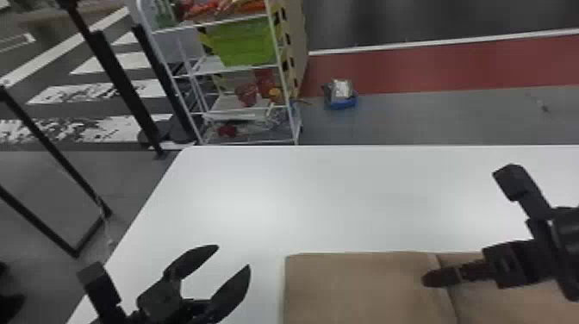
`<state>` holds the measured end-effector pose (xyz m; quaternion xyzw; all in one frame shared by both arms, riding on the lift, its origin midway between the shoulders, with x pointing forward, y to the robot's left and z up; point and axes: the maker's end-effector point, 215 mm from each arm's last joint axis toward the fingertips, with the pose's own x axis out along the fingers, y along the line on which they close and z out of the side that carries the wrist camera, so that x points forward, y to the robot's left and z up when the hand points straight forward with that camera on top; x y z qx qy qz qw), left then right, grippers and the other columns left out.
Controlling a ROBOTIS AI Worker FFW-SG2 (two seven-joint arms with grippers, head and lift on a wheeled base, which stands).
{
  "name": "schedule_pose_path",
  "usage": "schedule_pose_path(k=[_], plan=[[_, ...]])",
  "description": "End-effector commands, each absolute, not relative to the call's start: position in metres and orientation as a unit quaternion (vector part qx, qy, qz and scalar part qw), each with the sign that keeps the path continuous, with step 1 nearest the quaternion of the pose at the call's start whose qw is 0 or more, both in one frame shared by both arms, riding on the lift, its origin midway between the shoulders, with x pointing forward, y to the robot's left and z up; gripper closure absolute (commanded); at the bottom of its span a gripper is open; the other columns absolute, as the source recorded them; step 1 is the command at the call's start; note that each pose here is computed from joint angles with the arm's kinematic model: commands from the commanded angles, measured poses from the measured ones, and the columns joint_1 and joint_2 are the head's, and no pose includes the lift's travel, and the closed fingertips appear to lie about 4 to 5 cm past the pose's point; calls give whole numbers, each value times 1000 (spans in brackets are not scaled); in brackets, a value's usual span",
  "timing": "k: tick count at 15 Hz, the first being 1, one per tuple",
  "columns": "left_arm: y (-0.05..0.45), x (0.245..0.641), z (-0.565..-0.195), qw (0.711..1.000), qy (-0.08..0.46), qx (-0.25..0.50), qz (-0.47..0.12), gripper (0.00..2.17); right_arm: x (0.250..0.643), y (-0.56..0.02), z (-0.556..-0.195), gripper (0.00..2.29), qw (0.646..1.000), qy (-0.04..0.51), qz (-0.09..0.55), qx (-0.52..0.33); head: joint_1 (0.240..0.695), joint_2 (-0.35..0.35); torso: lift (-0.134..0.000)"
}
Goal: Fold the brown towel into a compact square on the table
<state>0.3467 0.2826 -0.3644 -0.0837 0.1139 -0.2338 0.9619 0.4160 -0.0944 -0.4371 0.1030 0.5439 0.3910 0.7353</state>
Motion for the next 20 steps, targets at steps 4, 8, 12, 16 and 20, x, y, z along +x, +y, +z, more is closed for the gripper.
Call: schedule_pose_path(k=[4,8,12,16,20], plan=[[283,347,-367,962,115,-87,-234,73,413,-93,-444,772,731,555,388,86,695,277,-124],[284,347,-367,962,115,-88,-233,73,411,-91,-449,775,728,561,387,78,695,282,-124],[284,347,-367,961,114,-88,-234,73,410,-94,-454,994,726,568,380,72,695,285,-124],[284,348,-367,962,114,-88,-234,73,411,-95,-453,1099,727,567,379,73,695,280,-124],[283,347,-367,961,114,-89,-235,73,411,-97,-457,1146,726,571,376,74,695,278,-124]])
